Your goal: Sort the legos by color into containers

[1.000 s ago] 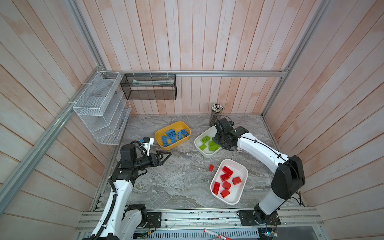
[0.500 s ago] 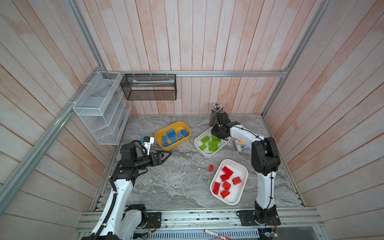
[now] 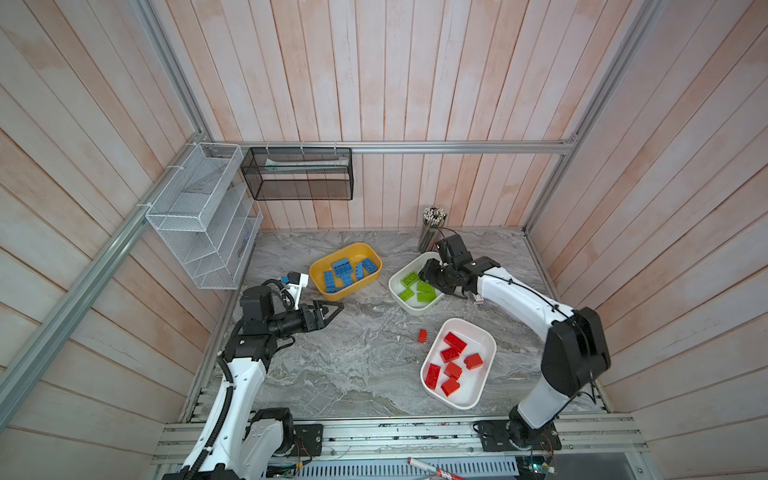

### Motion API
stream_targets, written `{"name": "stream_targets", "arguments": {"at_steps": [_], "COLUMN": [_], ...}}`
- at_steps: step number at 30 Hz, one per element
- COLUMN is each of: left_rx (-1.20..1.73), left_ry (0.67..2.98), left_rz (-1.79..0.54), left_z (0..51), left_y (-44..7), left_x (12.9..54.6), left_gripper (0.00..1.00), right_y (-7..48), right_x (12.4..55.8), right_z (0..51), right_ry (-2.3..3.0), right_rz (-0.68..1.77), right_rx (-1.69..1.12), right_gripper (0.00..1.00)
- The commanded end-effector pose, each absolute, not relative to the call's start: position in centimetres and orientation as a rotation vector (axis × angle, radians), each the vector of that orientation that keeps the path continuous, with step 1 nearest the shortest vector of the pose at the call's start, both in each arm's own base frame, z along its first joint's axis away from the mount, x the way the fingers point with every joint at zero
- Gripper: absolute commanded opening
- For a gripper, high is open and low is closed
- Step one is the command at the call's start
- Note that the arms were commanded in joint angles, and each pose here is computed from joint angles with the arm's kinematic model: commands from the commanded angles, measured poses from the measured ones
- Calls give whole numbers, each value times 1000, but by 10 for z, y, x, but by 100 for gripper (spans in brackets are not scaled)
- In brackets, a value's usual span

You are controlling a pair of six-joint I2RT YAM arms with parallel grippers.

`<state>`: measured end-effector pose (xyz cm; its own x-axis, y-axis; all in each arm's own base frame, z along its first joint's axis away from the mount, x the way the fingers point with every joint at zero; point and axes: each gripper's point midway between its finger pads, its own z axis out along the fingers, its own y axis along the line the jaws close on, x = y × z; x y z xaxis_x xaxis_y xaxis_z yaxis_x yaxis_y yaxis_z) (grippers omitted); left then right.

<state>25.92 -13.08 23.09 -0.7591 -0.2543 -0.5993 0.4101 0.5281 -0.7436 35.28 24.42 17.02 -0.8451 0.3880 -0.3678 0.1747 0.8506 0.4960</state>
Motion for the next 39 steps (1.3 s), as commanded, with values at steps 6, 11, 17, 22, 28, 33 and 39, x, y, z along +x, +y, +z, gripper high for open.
{"name": "stream_targets", "arguments": {"at_steps": [6, 11, 17, 22, 28, 33, 39], "left_rx": [155, 155, 165, 174, 174, 173, 176], "left_ry": [2081, 2079, 2080, 2078, 2077, 2078, 2073], "left_rz": [-1240, -1234, -1226, -1219, -1218, -1221, -1243], "left_z": [226, 222, 220, 220, 219, 218, 220], "left_y": [-132, -131, -131, -131, -131, -131, -134], "left_x": [259, 255, 254, 256, 257, 257, 255], "left_gripper": [100, 100, 100, 100, 100, 100, 100], "right_y": [233, 239, 242, 239, 246, 249, 247], "right_x": [263, 251, 259, 258, 264, 270, 268], "right_z": [111, 83, 57, 37, 22, 27, 82], "right_ry": [2817, 2893, 2938, 2975, 2992, 2980, 2906], "right_rz": [314, 221, 101, 32, 37, 65, 101], "right_rx": [427, 373, 323, 323, 304, 293, 305], "right_gripper": [58, 56, 54, 52, 44, 25, 22]}}
